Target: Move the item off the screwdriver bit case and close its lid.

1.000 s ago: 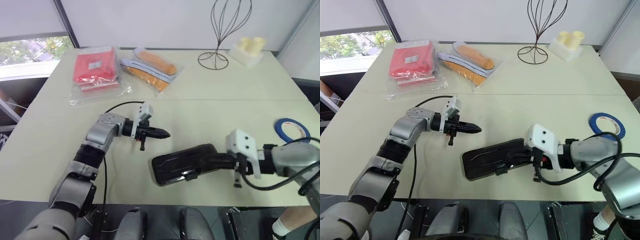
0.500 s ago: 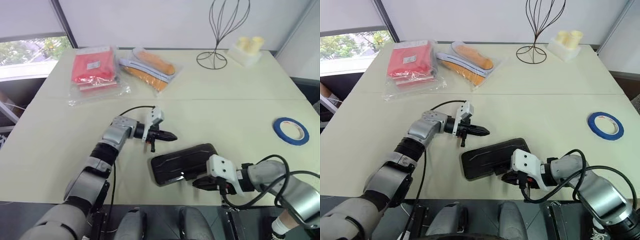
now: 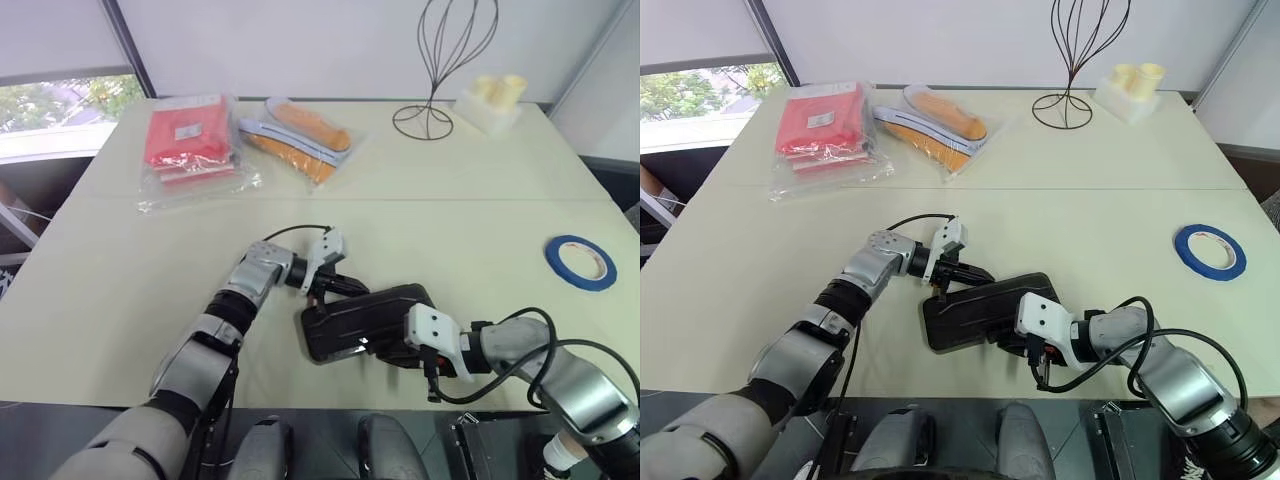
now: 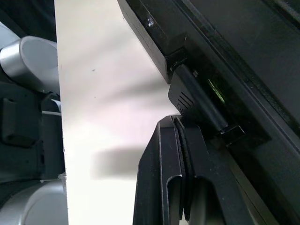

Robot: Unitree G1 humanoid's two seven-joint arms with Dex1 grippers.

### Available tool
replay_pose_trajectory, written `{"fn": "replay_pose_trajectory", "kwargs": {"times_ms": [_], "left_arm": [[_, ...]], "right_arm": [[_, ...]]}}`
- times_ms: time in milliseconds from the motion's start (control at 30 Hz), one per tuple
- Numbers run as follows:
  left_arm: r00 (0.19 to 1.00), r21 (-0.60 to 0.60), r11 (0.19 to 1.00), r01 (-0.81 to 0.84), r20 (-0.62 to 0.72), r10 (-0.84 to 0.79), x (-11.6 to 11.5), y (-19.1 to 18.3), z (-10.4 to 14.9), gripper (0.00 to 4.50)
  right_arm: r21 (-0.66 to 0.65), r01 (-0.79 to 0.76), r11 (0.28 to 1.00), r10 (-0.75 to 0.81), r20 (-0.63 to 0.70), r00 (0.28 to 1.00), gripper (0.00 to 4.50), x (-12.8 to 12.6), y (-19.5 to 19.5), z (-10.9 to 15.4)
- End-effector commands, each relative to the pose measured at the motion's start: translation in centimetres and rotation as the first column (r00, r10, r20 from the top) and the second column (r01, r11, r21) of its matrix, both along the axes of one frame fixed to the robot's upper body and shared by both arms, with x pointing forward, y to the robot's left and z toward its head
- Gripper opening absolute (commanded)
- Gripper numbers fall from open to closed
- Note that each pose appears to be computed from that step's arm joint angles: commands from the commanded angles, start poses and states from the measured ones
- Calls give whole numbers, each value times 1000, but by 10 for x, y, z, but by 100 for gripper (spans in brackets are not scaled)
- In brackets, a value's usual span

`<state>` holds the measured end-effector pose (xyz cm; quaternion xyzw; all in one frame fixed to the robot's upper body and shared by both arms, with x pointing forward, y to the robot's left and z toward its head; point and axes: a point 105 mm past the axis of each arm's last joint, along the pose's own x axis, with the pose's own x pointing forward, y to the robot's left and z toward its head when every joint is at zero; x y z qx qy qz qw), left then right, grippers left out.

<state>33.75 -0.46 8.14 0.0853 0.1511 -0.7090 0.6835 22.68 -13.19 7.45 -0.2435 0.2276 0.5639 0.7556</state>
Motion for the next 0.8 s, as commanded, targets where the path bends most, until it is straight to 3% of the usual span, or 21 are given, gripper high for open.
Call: {"fn": "replay_pose_trajectory", "kwargs": {"times_ms": [33,800], "left_arm": [[999,51,997,49,-12,-49,-10,-5,-17,0],[994,103,989,106,-36,-103,-24,-1,-42,0]], "right_arm": [[-29,66,997,-64,54,996,3,16,-8,-2],[-94,187,978,-163,223,961,3,52,-15,-7]]}}
